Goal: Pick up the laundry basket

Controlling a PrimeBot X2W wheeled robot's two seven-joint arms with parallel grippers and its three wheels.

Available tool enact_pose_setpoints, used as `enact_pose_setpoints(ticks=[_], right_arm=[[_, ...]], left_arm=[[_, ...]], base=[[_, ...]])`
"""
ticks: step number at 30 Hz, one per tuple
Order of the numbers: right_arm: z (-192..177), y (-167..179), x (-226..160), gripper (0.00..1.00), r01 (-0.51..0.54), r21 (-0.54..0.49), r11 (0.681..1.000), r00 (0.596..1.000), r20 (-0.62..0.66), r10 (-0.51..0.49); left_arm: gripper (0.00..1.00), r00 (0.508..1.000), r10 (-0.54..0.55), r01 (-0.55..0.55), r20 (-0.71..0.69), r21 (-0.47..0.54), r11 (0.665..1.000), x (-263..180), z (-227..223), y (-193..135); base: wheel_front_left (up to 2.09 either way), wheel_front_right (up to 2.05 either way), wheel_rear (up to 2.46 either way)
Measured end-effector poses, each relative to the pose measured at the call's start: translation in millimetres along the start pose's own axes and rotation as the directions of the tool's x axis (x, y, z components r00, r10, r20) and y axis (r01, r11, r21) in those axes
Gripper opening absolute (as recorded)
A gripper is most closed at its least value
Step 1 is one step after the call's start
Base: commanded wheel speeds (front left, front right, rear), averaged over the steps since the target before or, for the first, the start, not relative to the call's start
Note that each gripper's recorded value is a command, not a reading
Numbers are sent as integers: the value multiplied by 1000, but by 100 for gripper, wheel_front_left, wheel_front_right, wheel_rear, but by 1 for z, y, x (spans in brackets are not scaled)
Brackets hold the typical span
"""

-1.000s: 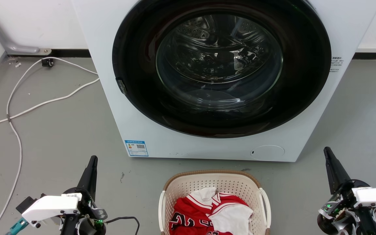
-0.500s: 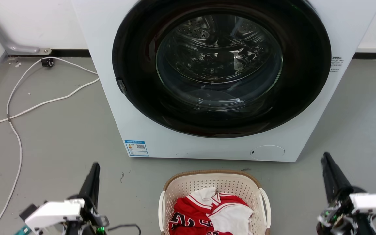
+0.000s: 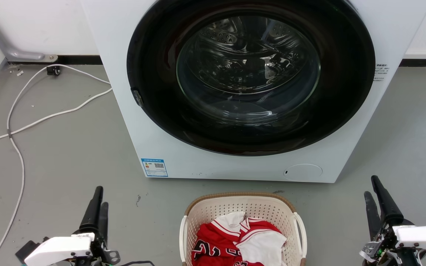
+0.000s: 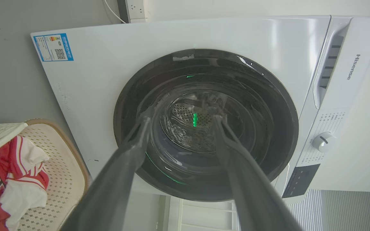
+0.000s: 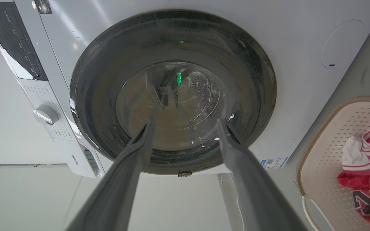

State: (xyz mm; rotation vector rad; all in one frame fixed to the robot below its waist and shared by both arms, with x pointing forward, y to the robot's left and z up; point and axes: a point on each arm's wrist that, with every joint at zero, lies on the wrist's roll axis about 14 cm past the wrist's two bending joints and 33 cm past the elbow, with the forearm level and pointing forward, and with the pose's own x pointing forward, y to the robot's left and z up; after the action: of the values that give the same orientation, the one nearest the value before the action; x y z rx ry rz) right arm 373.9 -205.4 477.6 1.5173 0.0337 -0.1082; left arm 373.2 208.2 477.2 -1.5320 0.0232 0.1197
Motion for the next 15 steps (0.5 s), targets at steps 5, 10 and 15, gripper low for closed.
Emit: enact_pose_setpoints(ticks=[5, 10, 15], right_arm=[[8, 0, 0, 100, 5, -73, 997, 1000, 31, -3], [21, 1, 0, 100, 12, -167, 986, 997, 74, 0], [23, 16, 2, 100, -20, -320, 947, 996, 80, 48]], left_arm=[[100, 999, 12, -15, 47, 59, 998, -1, 13, 2], [100, 996, 19, -29, 87, 119, 992, -1, 24, 1], [100, 990, 6, -31, 140, 177, 984, -1, 38, -6]], base=[[0, 0, 0], [0, 0, 0], [0, 0, 0]])
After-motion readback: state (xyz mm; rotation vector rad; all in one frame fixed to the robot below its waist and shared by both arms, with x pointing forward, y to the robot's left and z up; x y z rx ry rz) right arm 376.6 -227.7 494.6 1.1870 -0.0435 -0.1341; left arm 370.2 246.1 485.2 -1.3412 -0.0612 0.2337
